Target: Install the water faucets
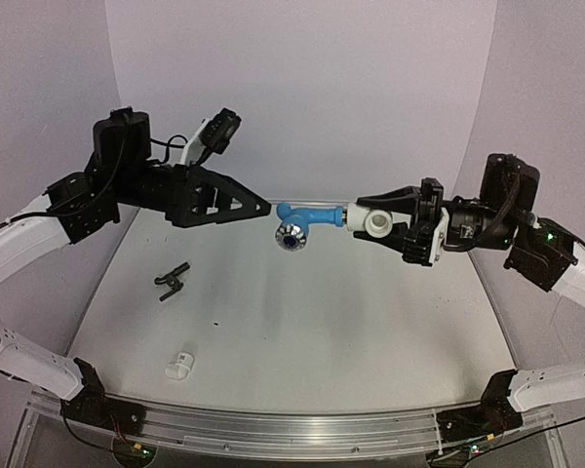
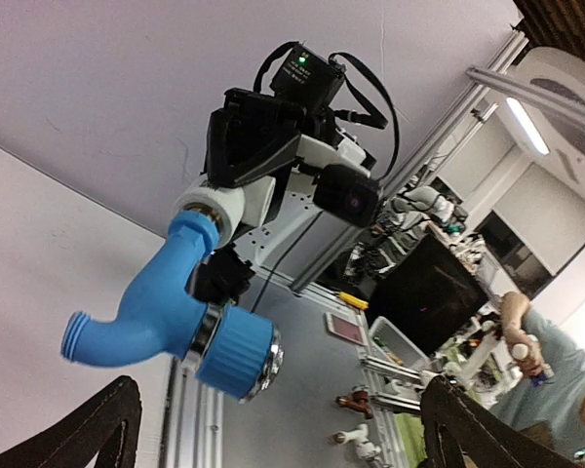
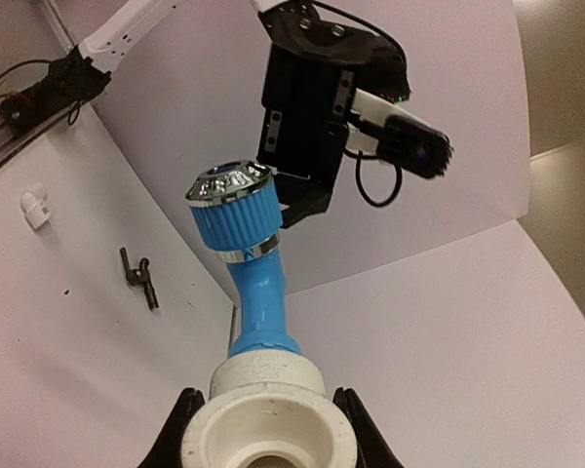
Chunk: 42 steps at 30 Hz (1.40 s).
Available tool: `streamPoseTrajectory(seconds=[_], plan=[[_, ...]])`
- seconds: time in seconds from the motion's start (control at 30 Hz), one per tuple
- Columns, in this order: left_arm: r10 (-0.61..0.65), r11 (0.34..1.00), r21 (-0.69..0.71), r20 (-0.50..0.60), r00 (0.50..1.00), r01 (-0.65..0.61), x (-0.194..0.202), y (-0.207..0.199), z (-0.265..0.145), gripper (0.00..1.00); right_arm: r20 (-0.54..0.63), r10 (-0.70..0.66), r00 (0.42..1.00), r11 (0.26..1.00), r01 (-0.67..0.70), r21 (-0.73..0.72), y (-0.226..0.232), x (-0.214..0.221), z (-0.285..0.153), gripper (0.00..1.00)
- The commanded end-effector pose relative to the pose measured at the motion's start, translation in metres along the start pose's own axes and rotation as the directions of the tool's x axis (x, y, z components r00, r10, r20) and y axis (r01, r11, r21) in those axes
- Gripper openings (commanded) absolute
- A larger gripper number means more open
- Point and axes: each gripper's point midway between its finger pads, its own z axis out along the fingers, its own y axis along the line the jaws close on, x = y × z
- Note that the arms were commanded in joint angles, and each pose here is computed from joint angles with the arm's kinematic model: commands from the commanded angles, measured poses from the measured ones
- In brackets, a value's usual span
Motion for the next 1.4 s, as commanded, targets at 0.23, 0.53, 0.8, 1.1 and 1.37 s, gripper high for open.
streamPoseTrajectory(seconds=[0.23,0.53,0.8,1.1,1.37], plan=[[-0.218,0.959,0.171,-0.070,0.973,0.227,-0.009,-0.001,0.012,1.00,0.084,-0.493,0.866,0.865,0.476,0.159,-0.005,-0.030,-0.014,0.00],[-0.327,0.944,0.040,-0.034,0.945,0.328,-0.010,0.034,-0.008,1.00,0.084,-0.538,0.839,0.836,0.519,0.176,-0.005,-0.034,-0.017,0.00],[-0.306,0.932,0.167,-0.113,0.945,0.322,0.002,0.030,0.011,1.00,0.133,-0.582,0.802,0.811,0.559,0.171,0.003,-0.037,-0.006,0.00],[-0.314,0.905,0.229,-0.208,0.926,0.359,0.019,0.026,0.027,0.80,0.148,-0.585,0.797,0.809,0.563,0.167,0.007,-0.034,0.008,0.00],[-0.314,0.898,0.233,-0.254,0.915,0.373,0.029,0.026,0.031,0.79,0.127,-0.593,0.795,0.802,0.570,0.176,0.001,-0.031,0.013,0.00]])
